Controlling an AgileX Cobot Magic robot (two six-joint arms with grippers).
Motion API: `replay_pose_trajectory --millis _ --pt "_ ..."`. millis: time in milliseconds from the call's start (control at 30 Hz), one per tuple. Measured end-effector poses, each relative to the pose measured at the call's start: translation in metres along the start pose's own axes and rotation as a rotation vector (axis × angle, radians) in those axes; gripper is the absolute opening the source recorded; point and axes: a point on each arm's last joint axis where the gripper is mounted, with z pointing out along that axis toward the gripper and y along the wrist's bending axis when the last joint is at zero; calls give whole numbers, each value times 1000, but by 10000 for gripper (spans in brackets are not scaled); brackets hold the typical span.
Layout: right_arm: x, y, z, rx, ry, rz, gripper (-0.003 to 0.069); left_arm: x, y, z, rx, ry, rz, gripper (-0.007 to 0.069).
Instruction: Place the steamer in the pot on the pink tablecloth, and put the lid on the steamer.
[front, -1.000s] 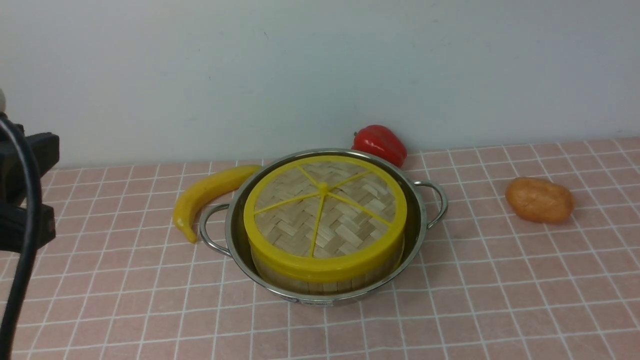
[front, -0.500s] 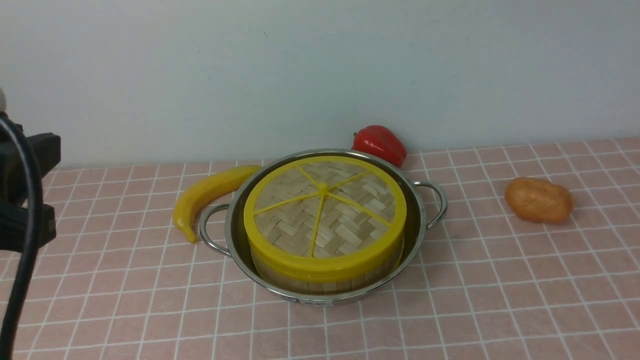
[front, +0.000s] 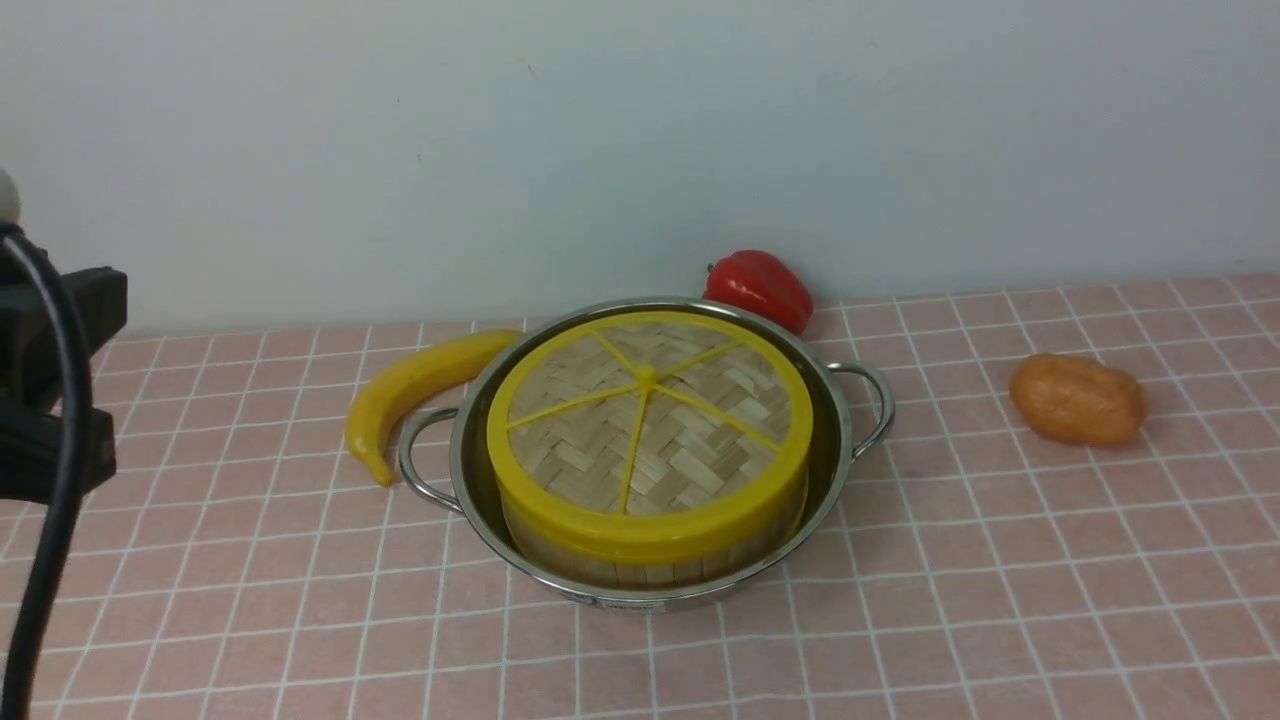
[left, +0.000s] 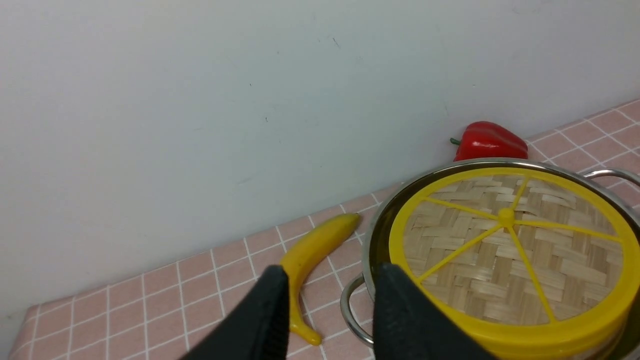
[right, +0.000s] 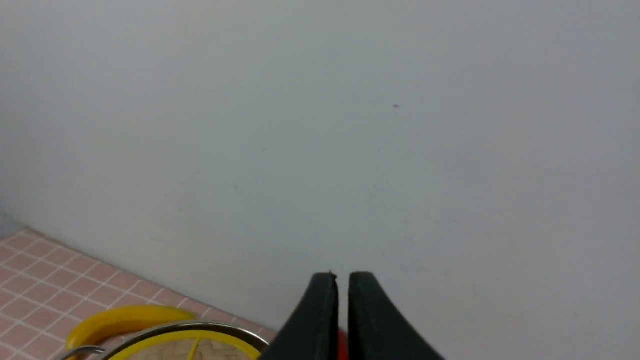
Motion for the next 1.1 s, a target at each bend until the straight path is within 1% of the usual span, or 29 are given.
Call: replay_pose_trajectory --millis 33,67,100,133,200,333,367,400,467,500,600,667,700,733,833,967,1100 --pt "25 -8 -7 35 -6 31 69 0 0 0 0 1 0 232" --pt "38 -12 -12 59 -8 48 71 0 0 0 0 1 0 232" --pt "42 -13 -13 66 -8 51 71 0 0 0 0 1 0 232" --pt "64 -21 -23 117 -23 73 76 0 0 1 0 2 0 232" --pt "91 -27 -38 167 -50 98 85 0 0 1 1 3 1 232" --pt "136 -32 -67 248 -137 72 101 0 0 1 1 3 1 232" --pt "148 -33 -71 265 -137 66 105 0 0 1 1 3 1 233" --pt "150 -33 -72 268 -139 63 107 0 0 1 1 3 1 233" --pt "177 -33 -82 300 -156 58 118 0 0 1 1 3 1 237" --pt "182 -33 -81 302 -147 59 118 0 0 1 1 3 1 239" --pt "223 -34 -81 312 -96 65 134 0 0 1 1 3 1 243" --pt "238 -35 -80 337 -61 66 139 0 0 1 1 3 1 243" --pt "245 -35 -80 327 -38 70 141 0 0 1 1 3 1 243" --pt "255 -36 -80 337 -5 75 145 0 0 1 1 4 1 243" --pt "268 -38 -79 350 57 91 153 0 0 1 1 4 1 243" --pt "278 -38 -77 352 87 95 163 0 0 1 1 4 1 243" --pt "277 -36 -76 329 48 164 176 0 0 1 1 4 1 243"
